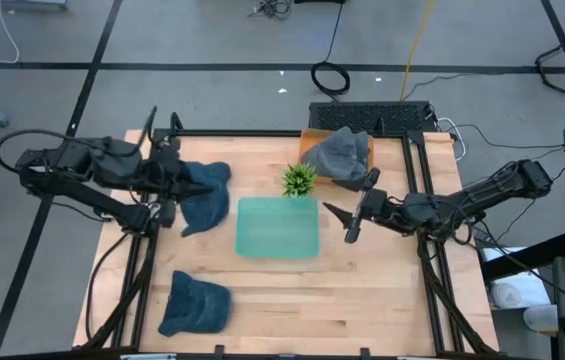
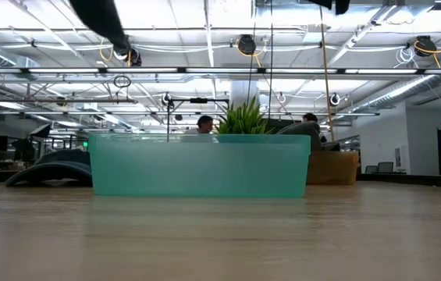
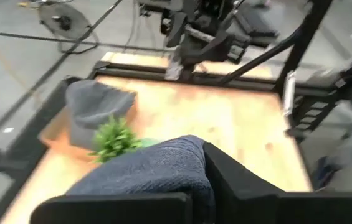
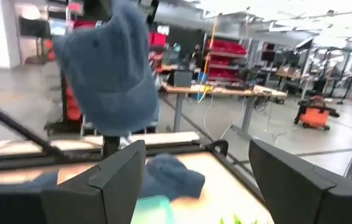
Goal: Pick & Place hat
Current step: Put the bottom right blue cap into the green bin
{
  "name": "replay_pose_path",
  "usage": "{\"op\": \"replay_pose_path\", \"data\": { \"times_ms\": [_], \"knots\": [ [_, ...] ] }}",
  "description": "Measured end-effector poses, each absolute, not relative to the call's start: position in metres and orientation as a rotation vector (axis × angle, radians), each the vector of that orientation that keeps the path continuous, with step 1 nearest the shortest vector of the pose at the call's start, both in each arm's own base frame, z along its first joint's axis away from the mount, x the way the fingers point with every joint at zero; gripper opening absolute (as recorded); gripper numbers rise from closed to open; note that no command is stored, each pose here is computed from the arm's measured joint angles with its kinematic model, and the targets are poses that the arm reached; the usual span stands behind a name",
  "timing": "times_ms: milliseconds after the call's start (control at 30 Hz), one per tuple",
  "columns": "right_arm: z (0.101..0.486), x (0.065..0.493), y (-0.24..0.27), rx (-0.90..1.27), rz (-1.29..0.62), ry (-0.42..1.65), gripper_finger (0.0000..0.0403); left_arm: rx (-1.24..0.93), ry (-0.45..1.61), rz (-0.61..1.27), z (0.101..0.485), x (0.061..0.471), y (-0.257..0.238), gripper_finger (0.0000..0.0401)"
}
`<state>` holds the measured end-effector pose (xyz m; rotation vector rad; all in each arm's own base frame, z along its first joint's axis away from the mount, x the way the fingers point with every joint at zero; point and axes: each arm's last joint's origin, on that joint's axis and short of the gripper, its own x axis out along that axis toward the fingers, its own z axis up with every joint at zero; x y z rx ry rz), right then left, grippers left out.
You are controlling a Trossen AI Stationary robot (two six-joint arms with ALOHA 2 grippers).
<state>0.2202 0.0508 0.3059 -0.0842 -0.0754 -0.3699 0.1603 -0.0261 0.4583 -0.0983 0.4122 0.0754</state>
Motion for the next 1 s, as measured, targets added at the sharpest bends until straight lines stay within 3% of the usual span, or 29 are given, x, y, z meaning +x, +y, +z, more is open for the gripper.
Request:
{"op": "replay_pose_path", "data": {
  "times_ms": [467, 633, 1000],
  "knots": [
    [0.299, 0.224, 0.048, -0.099, -0.247, -0.020, 0.0274, 0.087, 0.595, 0.080, 0.436, 0.193, -0.029, 0.0017],
    [0.299, 0.224, 0.048, -0.100, -0.248, -0.019, 0.0275, 0.010, 0.666, 0.028, 0.424, 0.214, -0.025, 0.0017],
    [0.300, 0.224, 0.048, -0.098, -0.247, -0.034, 0.0274, -0.088, 0.763, 0.099, 0.394, 0.265, -0.022, 0.0017]
  ]
}}
